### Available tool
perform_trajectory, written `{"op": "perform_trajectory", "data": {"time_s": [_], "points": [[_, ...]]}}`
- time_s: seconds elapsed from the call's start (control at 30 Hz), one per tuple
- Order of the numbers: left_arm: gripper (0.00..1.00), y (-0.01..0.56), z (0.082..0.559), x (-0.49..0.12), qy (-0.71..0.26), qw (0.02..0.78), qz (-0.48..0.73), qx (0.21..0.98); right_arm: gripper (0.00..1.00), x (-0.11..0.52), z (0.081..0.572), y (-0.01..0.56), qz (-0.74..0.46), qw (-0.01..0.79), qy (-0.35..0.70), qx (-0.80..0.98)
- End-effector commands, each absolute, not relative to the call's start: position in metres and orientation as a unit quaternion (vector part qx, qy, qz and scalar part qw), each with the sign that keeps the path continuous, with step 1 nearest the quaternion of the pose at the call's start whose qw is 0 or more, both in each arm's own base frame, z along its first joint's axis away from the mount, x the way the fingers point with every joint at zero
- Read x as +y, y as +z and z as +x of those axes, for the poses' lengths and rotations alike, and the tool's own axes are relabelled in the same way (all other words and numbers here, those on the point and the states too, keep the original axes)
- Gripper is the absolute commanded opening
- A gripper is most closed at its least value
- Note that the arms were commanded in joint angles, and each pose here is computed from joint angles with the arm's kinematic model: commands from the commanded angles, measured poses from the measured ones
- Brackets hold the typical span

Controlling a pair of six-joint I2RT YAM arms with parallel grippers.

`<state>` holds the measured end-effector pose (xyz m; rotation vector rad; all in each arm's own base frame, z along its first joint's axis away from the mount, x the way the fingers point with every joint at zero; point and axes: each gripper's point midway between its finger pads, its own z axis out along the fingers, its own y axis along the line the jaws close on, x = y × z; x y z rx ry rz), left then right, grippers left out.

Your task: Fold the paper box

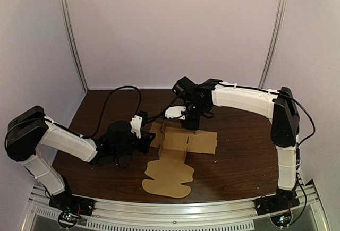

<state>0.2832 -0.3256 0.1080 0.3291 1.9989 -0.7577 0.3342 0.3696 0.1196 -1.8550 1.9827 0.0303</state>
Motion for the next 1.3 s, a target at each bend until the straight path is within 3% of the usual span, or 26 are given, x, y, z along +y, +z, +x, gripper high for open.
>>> {"op": "perform_trajectory", "data": {"time_s": [0.0, 0.8, 1.03, 1.17, 1.27], "points": [[0.04, 0.092, 0.277, -0.329, -0.301, 0.448, 0.146, 0.829, 0.01, 0.391, 0.318, 0.107, -0.680, 0.197, 0.064, 0.704], [0.01, 0.091, 0.279, -0.314, -0.282, 0.460, 0.125, 0.832, 0.07, 0.392, 0.335, 0.096, -0.644, 0.199, 0.089, 0.733], [0.01, 0.088, 0.279, -0.311, -0.278, 0.459, 0.121, 0.835, 0.21, 0.393, 0.336, 0.092, -0.646, 0.205, 0.105, 0.727], [0.01, 0.088, 0.279, -0.309, -0.274, 0.460, 0.120, 0.836, 0.16, 0.395, 0.340, 0.092, -0.647, 0.208, 0.104, 0.726], [0.01, 0.089, 0.280, -0.306, -0.267, 0.462, 0.117, 0.838, 0.18, 0.392, 0.341, 0.095, -0.645, 0.202, 0.096, 0.731]]}}
